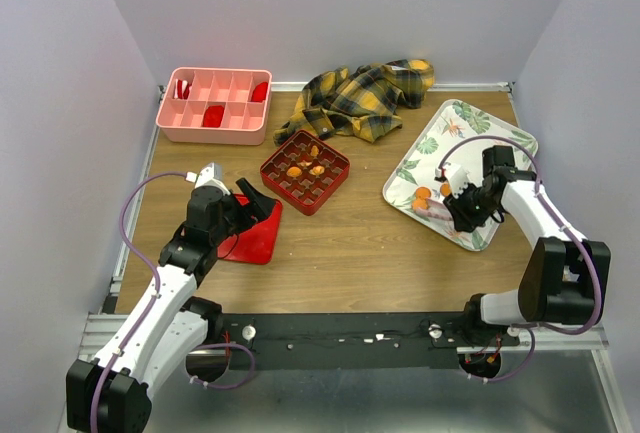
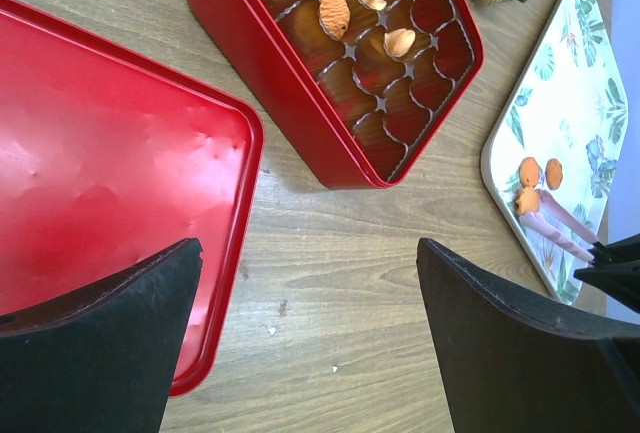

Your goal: Pack the cookies

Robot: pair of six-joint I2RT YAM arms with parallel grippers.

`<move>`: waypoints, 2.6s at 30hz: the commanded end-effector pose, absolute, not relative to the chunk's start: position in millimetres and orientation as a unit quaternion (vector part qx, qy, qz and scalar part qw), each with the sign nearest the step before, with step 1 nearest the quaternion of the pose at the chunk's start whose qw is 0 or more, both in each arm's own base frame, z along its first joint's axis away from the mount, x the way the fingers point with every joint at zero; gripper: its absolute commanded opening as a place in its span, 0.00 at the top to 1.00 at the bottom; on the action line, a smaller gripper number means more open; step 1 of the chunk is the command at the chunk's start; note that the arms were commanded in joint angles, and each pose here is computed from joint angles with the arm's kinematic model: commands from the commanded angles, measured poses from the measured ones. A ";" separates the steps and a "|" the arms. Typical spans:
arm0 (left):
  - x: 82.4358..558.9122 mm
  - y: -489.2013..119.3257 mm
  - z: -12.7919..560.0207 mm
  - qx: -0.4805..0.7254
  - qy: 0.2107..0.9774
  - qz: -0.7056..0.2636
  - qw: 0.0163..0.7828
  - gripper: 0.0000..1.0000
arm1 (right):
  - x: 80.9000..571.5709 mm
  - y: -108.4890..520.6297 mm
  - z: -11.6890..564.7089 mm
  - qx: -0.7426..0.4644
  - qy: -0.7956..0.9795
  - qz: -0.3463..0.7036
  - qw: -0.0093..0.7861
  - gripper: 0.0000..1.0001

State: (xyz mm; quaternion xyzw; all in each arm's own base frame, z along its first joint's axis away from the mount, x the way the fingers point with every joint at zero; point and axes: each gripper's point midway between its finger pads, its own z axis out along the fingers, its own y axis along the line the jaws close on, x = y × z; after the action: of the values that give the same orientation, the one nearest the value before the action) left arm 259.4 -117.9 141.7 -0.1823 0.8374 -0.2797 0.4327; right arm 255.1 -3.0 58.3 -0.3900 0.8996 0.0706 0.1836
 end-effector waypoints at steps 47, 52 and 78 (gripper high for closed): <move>265.6 -118.2 146.6 -0.182 0.835 -0.281 0.437 0.01 | 375.2 209.0 157.6 -0.534 0.779 0.134 0.300 0.76; 264.9 -116.0 148.1 -0.184 0.834 -0.277 0.440 0.01 | 392.2 235.8 155.1 -0.547 0.771 0.129 0.301 0.76; 266.5 -114.5 146.8 -0.185 0.834 -0.273 0.442 0.01 | 420.9 241.3 118.0 -0.549 0.785 0.095 0.272 0.59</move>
State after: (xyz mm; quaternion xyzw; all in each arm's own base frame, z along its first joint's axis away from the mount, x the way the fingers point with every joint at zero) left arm 261.8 -118.6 136.0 -0.1836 0.8424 -0.2752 0.4253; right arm 411.3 237.7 111.1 -0.5517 0.7856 0.1067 0.2589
